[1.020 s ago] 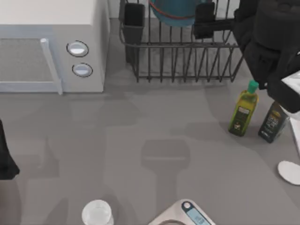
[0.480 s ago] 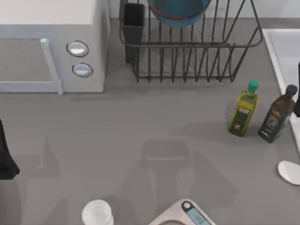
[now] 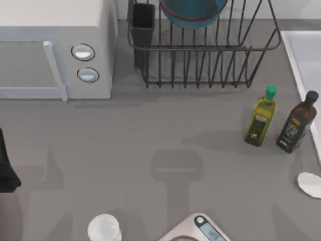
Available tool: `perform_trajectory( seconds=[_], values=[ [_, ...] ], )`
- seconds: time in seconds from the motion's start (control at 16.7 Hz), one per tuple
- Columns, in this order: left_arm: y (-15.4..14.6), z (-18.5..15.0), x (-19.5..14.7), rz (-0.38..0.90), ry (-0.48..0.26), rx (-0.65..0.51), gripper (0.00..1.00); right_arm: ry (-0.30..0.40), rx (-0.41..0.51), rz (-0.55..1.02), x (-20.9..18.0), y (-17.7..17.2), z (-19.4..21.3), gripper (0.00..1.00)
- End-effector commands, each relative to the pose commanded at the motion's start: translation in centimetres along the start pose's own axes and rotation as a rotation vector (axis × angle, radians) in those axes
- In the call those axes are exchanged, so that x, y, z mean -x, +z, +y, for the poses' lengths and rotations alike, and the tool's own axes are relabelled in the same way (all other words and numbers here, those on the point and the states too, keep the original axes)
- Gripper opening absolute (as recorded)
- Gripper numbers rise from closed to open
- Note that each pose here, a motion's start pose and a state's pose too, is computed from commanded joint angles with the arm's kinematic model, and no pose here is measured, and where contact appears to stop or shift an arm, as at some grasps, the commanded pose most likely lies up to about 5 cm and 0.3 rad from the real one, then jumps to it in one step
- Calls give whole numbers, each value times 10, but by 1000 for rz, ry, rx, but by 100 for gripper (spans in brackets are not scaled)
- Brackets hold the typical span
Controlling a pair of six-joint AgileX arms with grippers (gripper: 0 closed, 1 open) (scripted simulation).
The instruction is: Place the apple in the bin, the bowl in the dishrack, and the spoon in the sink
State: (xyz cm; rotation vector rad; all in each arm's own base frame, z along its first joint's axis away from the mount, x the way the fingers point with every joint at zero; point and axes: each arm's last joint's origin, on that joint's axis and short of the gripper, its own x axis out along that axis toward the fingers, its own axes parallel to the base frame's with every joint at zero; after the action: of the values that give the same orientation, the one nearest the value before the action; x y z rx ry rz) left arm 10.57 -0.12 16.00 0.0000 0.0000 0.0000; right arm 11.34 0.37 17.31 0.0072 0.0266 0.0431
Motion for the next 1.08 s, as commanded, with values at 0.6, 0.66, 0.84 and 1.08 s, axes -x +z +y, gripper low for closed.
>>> perform_trajectory(
  seconds=[0.6,0.66,0.84,1.08],
  values=[
    [0,0,0,0,0,0,100,-40,7,-28,8,-12,-4,100],
    [0,0,0,0,0,0,100,-40,7,-27,8,-12,-4,100],
    [0,0,0,0,0,0,100,-46,59,50,6,-9,-5,100],
    [0,0,0,0,0,0,100,-31,241,311,-3,5,-8,100]
  ],
)
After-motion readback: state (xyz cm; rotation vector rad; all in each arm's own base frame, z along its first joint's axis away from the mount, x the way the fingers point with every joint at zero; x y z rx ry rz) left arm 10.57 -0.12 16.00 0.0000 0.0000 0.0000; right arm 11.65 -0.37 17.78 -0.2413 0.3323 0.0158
